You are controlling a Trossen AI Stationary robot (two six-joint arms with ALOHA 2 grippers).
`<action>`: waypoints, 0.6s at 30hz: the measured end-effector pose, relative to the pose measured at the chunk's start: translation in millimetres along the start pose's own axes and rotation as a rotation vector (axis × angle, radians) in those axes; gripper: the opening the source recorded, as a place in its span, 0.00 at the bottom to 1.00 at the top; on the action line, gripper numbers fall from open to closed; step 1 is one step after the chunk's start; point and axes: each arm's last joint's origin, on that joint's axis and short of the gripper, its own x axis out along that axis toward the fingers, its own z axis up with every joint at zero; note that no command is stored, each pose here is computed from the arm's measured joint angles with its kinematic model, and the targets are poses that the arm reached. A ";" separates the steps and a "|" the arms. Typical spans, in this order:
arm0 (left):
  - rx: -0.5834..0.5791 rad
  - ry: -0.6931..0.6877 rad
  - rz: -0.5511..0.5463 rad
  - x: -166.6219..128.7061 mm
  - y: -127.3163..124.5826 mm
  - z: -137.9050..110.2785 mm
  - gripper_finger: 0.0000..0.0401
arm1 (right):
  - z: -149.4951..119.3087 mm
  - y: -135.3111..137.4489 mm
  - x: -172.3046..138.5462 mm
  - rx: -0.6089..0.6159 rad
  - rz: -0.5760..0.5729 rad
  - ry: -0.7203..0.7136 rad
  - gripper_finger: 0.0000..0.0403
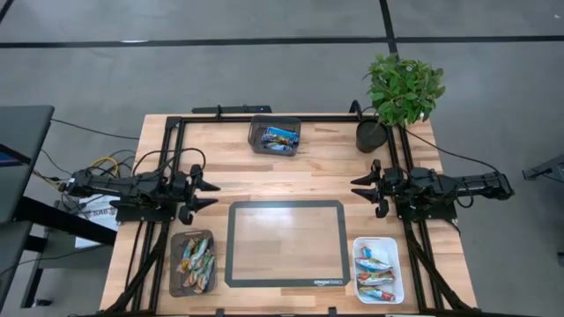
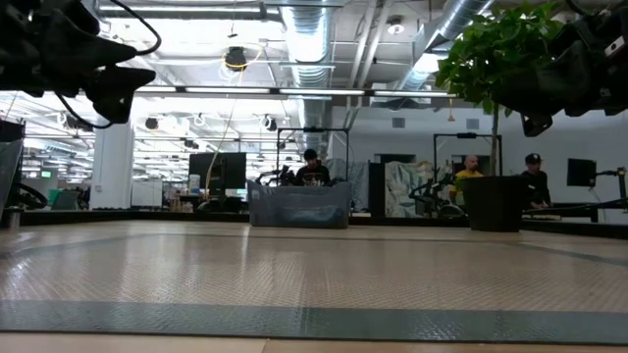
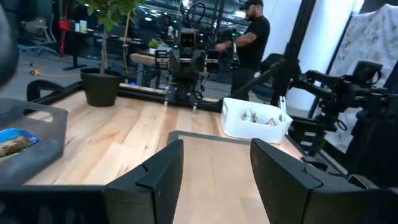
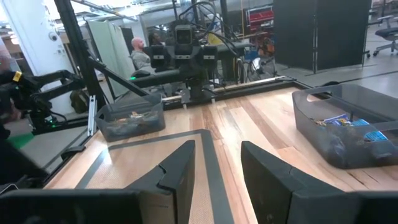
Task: Pick and place Granola Bars by type
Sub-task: Return to Home Position
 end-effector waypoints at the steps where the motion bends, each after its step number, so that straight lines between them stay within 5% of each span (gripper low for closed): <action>1: 0.004 0.001 -0.003 0.0 -0.1 -0.1 0.45 | -0.1 0.0 0.0 0.000 0.000 0.000 0.30; 18: 0.021 0.005 -0.007 0.0 -0.1 -0.5 0.45 | 0.0 0.0 0.0 0.000 0.000 -0.002 0.30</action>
